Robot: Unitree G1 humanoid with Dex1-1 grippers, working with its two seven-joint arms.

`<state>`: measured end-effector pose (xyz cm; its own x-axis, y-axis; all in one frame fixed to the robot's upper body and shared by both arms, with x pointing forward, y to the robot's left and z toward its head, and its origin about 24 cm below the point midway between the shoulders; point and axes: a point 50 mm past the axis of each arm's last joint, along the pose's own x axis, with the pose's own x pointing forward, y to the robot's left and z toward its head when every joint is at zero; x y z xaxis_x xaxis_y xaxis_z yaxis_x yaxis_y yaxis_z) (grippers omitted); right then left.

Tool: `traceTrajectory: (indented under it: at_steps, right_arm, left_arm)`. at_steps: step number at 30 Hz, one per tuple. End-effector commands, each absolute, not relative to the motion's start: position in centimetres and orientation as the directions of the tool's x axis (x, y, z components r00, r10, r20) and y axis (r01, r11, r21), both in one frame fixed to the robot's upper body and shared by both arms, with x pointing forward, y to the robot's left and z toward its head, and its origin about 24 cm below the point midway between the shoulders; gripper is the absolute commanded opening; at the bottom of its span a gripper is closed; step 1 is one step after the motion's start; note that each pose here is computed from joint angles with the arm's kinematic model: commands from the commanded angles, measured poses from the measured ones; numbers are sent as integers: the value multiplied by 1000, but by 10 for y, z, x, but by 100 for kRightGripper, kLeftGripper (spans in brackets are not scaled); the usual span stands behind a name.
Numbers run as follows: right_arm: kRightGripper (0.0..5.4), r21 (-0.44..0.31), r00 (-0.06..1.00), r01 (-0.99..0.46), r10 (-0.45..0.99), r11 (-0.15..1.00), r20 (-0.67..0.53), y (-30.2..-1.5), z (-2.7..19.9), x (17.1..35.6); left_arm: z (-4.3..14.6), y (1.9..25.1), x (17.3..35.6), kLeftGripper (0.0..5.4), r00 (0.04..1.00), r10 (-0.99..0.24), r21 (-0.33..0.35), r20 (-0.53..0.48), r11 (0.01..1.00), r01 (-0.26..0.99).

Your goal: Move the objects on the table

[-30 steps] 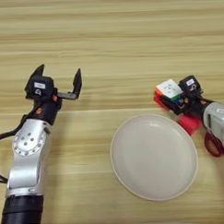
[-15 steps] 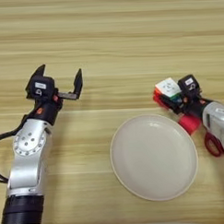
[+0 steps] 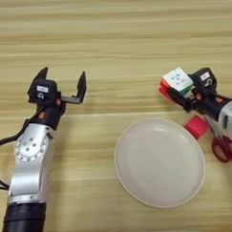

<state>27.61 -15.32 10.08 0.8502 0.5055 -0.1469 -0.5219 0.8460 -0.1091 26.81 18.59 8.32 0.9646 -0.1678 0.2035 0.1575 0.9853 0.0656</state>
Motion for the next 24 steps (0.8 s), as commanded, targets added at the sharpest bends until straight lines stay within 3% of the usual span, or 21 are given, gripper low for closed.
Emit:
traceTrajectory:
  at_steps: [1, 7, 15, 19, 24]
  right_arm:
    - [331, -105, 860, -505, 489, 857, -148, -161, 105, 267]
    - [331, -112, 867, -494, 478, 862, -144, -165, 108, 258]
    - [331, -118, 853, -518, 501, 847, -148, -163, 111, 246]
    - [331, -145, 792, -610, 597, 779, -129, -159, 115, 228]
    - [331, -143, 643, -766, 747, 626, -168, -147, 112, 200]
  left_arm:
    - [82, 185, 267, 540, 964, -181, 59, 192, 983, 173]
    - [87, 179, 268, 540, 959, -185, 5, 216, 982, 189]
    - [86, 182, 266, 540, 964, -178, -8, 198, 983, 183]
    - [84, 181, 264, 540, 965, -181, -2, 192, 983, 185]
    - [83, 179, 264, 540, 964, -186, 0, 188, 982, 190]
